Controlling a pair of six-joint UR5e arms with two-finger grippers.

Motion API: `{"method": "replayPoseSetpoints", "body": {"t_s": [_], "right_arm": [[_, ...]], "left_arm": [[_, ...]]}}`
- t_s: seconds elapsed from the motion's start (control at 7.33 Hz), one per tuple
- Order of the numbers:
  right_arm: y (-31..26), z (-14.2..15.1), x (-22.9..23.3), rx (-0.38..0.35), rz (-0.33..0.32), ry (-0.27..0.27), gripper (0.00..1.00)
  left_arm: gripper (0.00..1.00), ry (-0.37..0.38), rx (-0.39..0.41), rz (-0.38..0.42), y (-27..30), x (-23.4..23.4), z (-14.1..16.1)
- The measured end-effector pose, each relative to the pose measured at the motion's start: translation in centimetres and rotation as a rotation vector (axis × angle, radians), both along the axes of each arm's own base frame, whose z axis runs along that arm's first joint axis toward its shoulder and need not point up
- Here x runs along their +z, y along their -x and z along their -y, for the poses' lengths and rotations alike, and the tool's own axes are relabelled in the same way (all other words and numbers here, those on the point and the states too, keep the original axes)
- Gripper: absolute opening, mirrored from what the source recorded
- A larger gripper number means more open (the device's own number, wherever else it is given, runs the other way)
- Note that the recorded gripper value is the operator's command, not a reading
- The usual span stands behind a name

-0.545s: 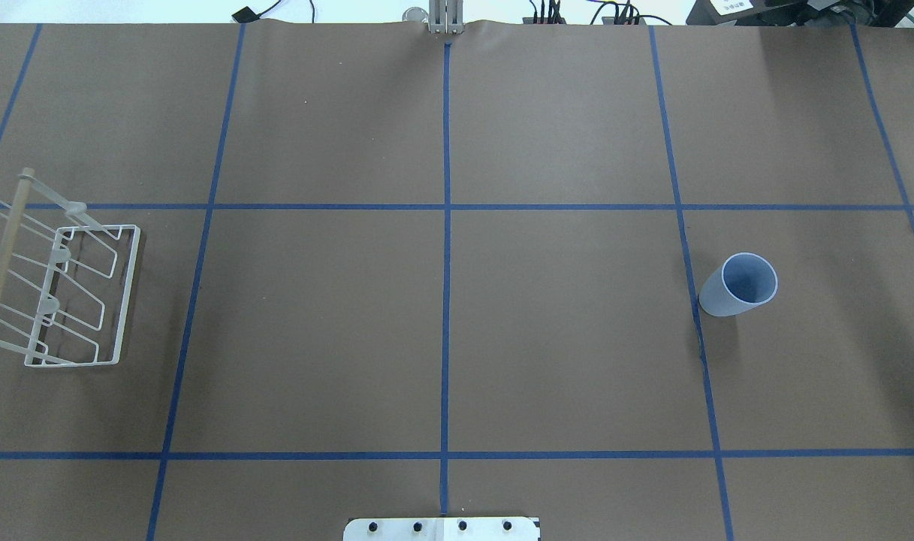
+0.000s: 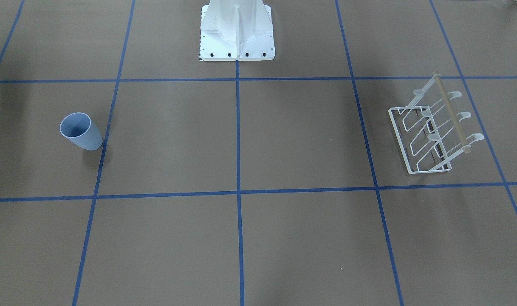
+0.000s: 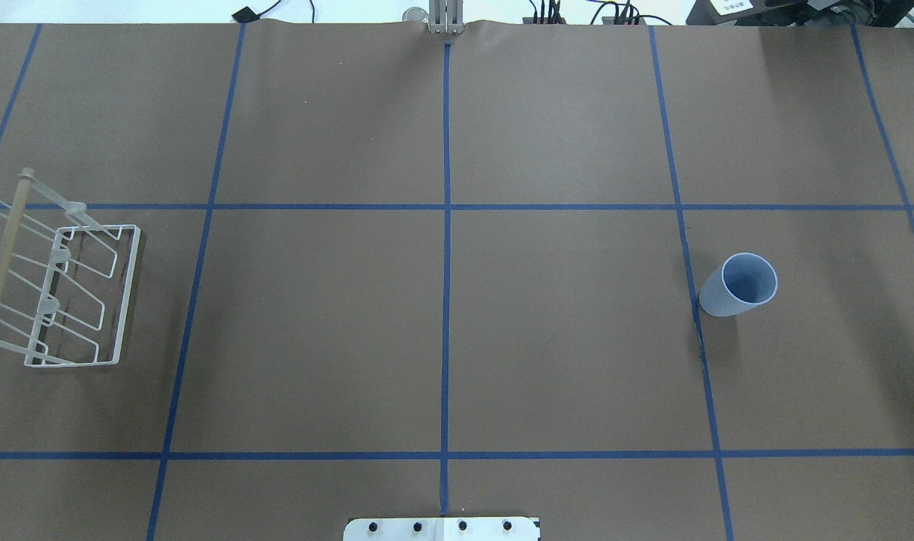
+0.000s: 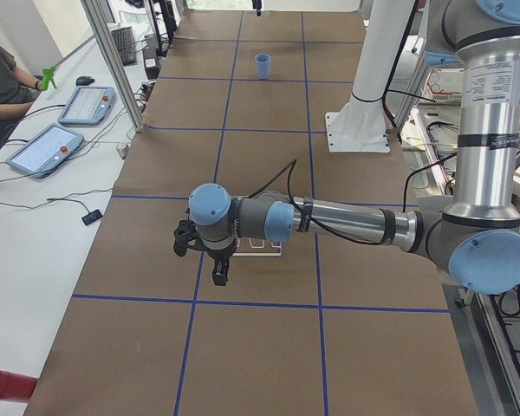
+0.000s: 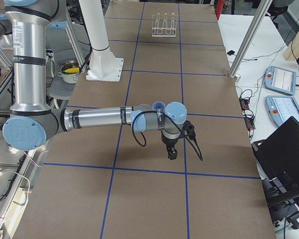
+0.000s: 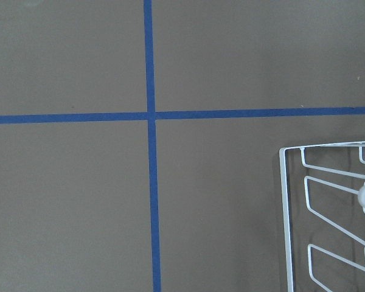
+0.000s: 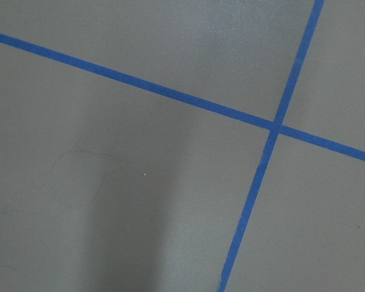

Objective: Hang cup on cup holder

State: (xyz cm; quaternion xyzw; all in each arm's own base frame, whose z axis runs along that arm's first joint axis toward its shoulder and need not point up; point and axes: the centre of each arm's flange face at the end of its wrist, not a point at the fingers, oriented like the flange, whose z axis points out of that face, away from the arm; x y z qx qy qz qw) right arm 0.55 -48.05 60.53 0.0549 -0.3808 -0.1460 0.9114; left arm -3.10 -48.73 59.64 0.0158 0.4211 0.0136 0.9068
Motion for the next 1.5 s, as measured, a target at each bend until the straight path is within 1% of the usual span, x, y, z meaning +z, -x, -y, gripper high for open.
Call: {"method": "replayPoseSetpoints", "body": {"t_s": [0.27,0.41,0.68,0.82,1.23,1.5], "right_arm": [[0.4,-0.4,-0.2,-0.005,0.064,0.015,1.0],[0.5,-0.1,-0.1,0.001,0.076,0.026,1.0],[0.6,0.7,-0.7,0.053,0.077,0.074,1.0],[0.7,1.0,-1.2,0.072,0.078,0.083,1.0],[0.7,1.3,-2.1,0.08,0.07,0.066,1.0],[2.3,1.1,-2.6,0.056,0.075,0.067,1.0]], "left_arm": [[0.98,-0.003,0.0,0.007,0.0,0.0,0.1],[0.98,-0.002,0.0,0.01,0.1,0.1,0.1],[0.98,-0.001,-0.002,0.013,0.1,0.2,0.0],[0.98,-0.002,-0.002,0.014,0.1,0.2,0.1],[0.98,-0.011,-0.001,0.013,0.1,-0.2,0.2],[0.98,-0.013,-0.001,0.013,0.1,-0.3,0.2]]}}
